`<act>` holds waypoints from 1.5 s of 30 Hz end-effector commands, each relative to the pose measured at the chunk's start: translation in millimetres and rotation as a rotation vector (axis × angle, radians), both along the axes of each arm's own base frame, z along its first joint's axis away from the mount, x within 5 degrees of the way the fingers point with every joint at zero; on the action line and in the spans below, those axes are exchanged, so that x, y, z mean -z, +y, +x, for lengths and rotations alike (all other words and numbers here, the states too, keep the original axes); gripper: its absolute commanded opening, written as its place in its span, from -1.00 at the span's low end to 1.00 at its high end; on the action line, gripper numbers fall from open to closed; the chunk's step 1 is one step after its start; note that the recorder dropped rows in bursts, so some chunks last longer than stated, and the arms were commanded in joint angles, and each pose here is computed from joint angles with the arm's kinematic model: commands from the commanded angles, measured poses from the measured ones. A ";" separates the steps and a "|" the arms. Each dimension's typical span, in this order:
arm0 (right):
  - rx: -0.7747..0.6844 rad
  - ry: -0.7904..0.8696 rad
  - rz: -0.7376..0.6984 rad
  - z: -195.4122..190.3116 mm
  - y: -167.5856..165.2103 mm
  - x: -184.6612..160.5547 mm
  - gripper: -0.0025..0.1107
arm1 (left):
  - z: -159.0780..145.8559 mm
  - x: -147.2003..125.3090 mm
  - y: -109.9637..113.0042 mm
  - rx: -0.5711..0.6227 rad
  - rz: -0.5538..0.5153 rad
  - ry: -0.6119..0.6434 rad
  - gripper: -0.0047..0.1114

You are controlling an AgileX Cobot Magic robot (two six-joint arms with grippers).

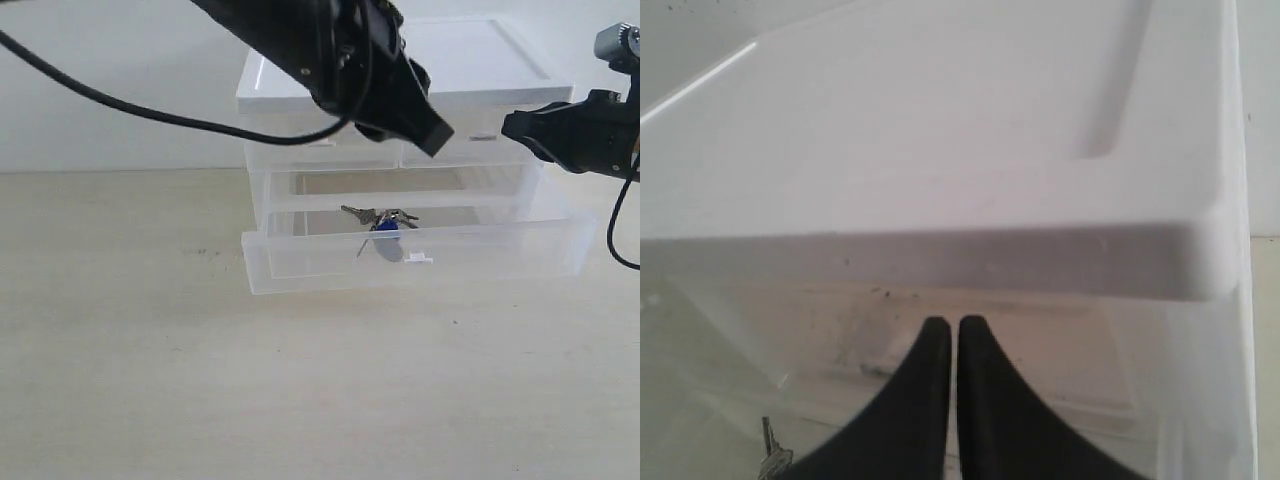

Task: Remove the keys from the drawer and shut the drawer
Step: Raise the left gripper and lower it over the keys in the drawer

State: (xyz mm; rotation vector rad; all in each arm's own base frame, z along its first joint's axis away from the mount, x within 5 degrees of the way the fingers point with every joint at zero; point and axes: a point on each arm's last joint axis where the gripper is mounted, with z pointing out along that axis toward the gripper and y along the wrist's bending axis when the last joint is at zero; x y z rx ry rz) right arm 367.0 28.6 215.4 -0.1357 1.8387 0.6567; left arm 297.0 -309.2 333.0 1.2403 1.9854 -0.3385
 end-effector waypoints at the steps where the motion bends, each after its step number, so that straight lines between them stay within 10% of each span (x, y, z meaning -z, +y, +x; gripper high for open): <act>1: -0.014 -0.017 0.008 0.2 0.2 -4.2 -0.96 | 22.2 28.8 -13.0 -0.018 0.082 -0.014 0.14; 4: -0.014 -0.017 0.008 0.2 0.2 -4.2 -0.96 | 35.4 43.5 -17.0 -0.075 0.105 -0.054 0.36; 19: -0.027 -0.031 0.019 -0.2 1.4 -5.7 -0.96 | 69.4 71.5 -1.4 -0.289 -0.025 0.086 0.27; 45: -0.029 -0.030 0.023 -0.3 1.6 -5.8 -0.96 | 79.8 134.0 -17.9 -0.226 0.015 0.155 0.25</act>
